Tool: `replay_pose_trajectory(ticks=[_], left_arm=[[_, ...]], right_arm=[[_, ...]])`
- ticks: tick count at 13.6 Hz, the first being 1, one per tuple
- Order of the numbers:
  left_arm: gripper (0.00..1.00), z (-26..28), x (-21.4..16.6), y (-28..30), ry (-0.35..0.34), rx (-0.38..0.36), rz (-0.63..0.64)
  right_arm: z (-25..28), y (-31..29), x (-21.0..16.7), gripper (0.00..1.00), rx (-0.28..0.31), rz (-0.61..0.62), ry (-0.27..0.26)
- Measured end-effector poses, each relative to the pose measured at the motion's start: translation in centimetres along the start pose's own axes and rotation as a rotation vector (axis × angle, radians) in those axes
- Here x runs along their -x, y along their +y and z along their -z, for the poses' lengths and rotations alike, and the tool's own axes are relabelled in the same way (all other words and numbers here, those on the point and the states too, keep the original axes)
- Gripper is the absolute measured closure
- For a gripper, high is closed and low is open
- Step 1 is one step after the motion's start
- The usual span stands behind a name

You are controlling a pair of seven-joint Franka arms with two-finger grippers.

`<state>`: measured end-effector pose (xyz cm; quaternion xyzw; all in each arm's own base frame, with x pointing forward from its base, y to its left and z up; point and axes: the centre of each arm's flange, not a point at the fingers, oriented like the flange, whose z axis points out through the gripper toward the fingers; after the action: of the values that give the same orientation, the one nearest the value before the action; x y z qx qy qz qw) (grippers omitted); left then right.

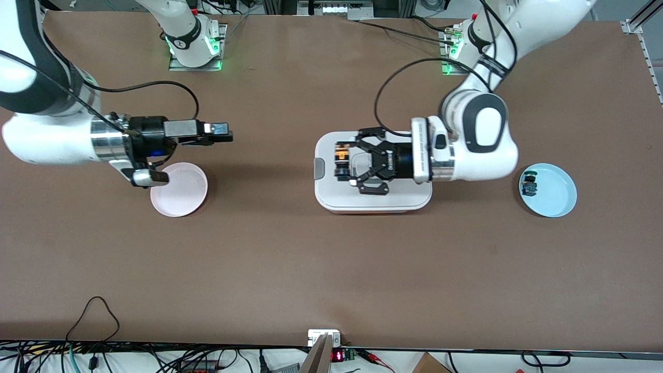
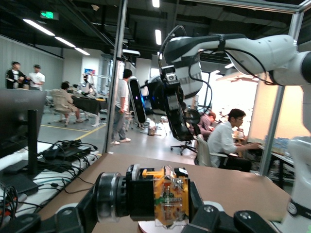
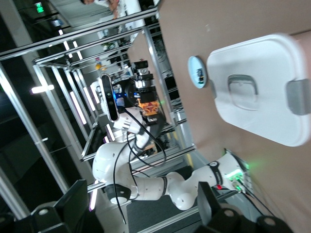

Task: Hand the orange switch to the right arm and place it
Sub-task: 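Carry the switch over the box with the left gripper while the right gripper approaches, then grasp the switch with the right gripper and open the left gripper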

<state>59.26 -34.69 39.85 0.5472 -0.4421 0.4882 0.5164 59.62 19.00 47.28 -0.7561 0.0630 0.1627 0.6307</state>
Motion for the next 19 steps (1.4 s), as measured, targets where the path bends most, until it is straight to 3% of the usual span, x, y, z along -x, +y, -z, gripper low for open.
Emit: replay_pose_trajectory(ticks=[3,8,14,19], left_arm=[[0.28,-4.8,0.7,3.2,0.039,-0.053,0.015],[0.28,-6.5,0.8,4.3,0.050,-0.084,0.045],[0.28,-9.0,1.2,6.6,0.053,-0.055,0.045],[0.28,-9.3,1.4,6.9,0.050,-0.054,0.048]], right_arm=[[-3.3,2.1,-1.3,0.00,-0.076,0.021,-0.036],[-6.7,5.4,-3.3,0.00,-0.171,0.157,-0.041],[-11.1,4.7,-2.4,0.04,-0.183,0.195,-0.094],[-10.7,4.5,-2.7,0.04,-0.200,0.193,-0.078]])
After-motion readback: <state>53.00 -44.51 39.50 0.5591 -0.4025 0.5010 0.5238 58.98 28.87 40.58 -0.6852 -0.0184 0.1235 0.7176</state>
